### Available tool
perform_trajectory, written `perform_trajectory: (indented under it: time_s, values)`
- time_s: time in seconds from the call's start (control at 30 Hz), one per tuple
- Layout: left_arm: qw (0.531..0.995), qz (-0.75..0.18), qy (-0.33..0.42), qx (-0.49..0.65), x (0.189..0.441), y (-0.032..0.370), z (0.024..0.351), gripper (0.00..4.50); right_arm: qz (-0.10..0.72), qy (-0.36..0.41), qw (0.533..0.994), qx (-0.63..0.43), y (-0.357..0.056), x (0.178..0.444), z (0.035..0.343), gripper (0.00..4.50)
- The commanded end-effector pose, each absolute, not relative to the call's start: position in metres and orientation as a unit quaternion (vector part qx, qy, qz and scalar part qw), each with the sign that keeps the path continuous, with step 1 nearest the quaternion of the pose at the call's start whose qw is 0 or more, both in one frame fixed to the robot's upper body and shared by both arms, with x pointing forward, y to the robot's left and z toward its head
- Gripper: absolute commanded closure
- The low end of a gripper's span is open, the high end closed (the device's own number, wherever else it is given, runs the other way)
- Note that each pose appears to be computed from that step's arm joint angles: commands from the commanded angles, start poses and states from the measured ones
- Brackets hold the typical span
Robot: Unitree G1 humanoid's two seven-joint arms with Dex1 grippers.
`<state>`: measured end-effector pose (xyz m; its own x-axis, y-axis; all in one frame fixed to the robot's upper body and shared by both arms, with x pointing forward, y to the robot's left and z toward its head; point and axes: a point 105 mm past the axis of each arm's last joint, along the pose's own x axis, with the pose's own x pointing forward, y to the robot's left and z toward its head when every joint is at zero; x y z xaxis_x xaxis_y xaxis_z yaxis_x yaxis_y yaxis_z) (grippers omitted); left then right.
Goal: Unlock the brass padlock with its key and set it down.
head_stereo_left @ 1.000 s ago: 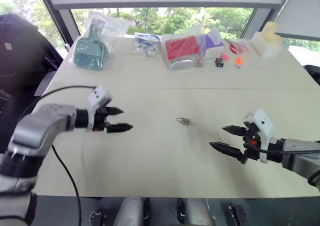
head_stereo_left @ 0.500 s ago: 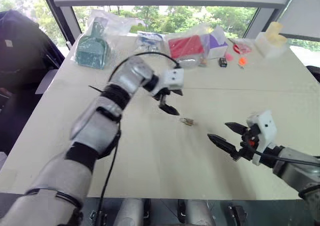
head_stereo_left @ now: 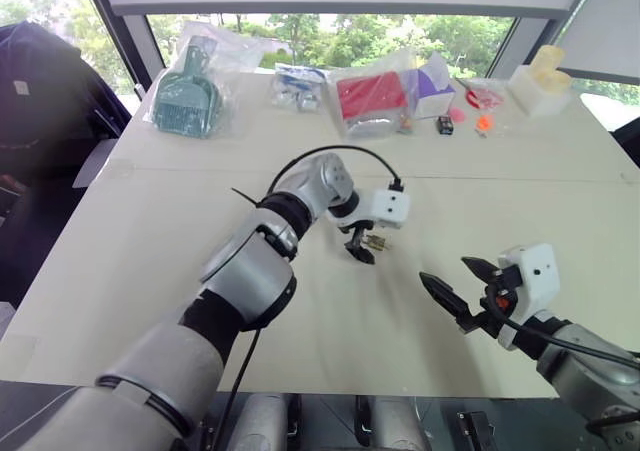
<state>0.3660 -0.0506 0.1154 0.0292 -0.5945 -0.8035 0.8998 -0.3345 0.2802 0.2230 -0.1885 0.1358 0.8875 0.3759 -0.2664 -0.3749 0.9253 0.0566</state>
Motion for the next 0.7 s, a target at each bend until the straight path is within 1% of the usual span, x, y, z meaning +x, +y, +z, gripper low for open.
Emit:
perform_trajectory:
  time_s: [0.03,0.17,0.27,0.33,0.43,0.47,0.5,0.53,0.6,0.7]
  values:
    - [0.542,-0.666,0.188,0.477,0.367,-0.044,0.105,0.00,0.196,0.105,0.975,-0.004,-0.185,0.222,0.150,0.04]
    - [0.545,-0.665,0.200,0.470,0.365,-0.044,0.098,0.00,0.189,0.103,0.976,-0.001,-0.186,0.223,0.149,0.04]
    - [0.543,-0.661,0.207,0.475,0.365,-0.042,0.094,0.80,0.192,0.105,0.976,0.002,-0.184,0.223,0.148,0.00]
    - [0.537,-0.659,0.220,0.479,0.365,-0.038,0.090,1.67,0.194,0.108,0.975,0.006,-0.183,0.224,0.147,0.00]
    - [0.532,-0.661,0.230,0.477,0.363,-0.034,0.086,3.25,0.189,0.114,0.975,0.017,-0.185,0.225,0.145,0.00]
    - [0.533,-0.662,0.229,0.474,0.363,-0.035,0.086,3.63,0.188,0.118,0.975,0.023,-0.186,0.225,0.144,0.00]
    - [0.535,-0.662,0.226,0.474,0.363,-0.035,0.086,3.84,0.186,0.119,0.975,0.028,-0.187,0.227,0.144,0.00]
    - [0.539,-0.661,0.218,0.475,0.365,-0.036,0.088,3.82,0.188,0.122,0.974,0.036,-0.187,0.228,0.144,0.00]
    - [0.565,-0.655,0.171,0.471,0.371,-0.044,0.102,3.82,0.185,0.117,0.974,0.054,-0.189,0.235,0.147,0.00]
    - [0.620,-0.650,0.085,0.431,0.381,-0.057,0.141,3.82,0.188,0.092,0.973,0.093,-0.190,0.246,0.158,0.00]
